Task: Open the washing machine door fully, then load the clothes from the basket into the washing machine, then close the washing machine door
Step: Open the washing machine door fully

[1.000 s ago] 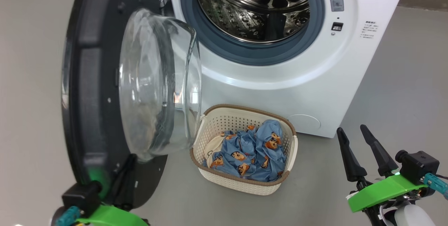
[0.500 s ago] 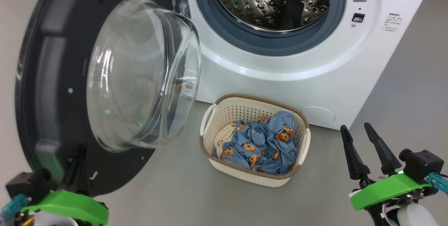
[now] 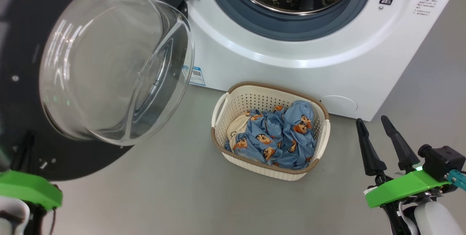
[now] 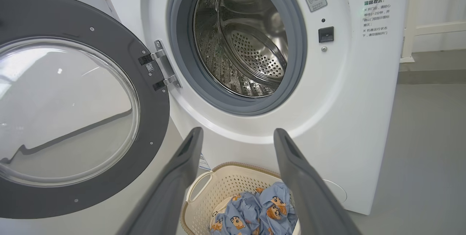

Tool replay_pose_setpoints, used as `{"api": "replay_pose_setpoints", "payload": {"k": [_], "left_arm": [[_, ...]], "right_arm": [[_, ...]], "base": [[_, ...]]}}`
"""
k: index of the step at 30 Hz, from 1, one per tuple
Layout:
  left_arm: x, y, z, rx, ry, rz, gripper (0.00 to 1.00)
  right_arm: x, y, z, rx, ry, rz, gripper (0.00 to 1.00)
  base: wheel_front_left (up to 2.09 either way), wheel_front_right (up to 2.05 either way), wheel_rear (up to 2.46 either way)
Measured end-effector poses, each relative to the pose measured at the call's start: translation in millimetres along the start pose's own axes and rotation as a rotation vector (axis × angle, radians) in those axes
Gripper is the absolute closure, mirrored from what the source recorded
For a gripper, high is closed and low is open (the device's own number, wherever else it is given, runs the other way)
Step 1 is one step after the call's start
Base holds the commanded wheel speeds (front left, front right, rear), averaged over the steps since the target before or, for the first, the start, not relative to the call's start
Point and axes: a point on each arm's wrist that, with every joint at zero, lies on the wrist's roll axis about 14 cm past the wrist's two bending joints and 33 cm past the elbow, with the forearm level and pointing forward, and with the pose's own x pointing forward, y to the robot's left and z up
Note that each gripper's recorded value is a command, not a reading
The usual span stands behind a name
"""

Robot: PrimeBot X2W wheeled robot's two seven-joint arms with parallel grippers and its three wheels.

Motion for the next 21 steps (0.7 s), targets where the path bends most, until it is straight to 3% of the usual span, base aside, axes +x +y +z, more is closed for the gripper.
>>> {"api": "replay_pose_setpoints", "payload": {"k": [21], "left_arm": [[72.5,39.0,5.0,0.236,0.113,0.056,1.0]], "right_arm": [[20.8,-14.7,-13.0,0.007,0.012,-0.003,0.0]], "base": [[0.0,0.0,0.0]]}}
